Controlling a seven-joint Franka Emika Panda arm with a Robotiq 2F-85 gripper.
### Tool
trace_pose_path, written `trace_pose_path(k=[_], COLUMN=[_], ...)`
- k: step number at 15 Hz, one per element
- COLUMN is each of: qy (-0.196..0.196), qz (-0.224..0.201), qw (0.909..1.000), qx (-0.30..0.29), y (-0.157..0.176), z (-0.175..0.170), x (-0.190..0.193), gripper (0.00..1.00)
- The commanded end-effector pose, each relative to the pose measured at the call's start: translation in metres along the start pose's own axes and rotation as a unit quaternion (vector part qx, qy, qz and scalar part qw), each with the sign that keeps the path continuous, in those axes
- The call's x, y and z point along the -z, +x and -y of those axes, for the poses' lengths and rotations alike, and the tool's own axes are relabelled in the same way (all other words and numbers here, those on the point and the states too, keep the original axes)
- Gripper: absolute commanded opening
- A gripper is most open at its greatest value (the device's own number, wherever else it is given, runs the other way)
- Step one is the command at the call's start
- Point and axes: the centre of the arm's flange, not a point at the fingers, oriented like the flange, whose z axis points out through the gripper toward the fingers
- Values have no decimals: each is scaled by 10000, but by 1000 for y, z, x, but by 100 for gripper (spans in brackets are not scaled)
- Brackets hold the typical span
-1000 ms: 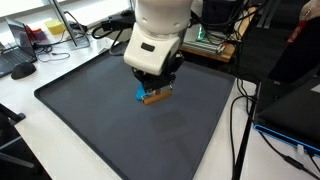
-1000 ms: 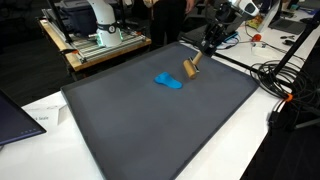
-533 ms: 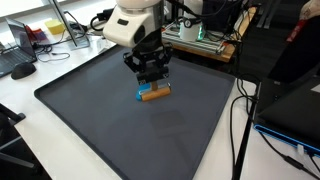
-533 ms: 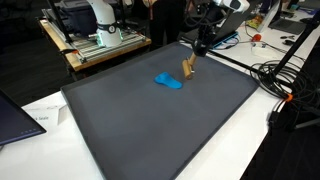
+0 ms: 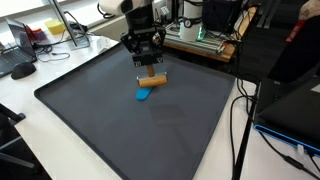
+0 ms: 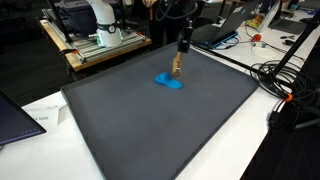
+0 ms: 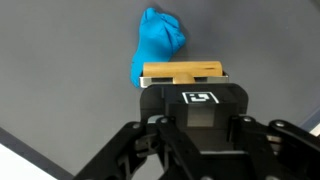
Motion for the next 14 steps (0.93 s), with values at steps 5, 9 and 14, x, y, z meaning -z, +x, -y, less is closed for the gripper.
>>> trace_pose_path(k=[5,9,14], qy=[85,77,89], qz=[-66,101,127], qw=[9974,9971,9964], qx=[-714,-748,-832], y=[-46,-42,-45], z=[6,-1,-2], x=[-4,-15,-18], gripper=[22,47,47])
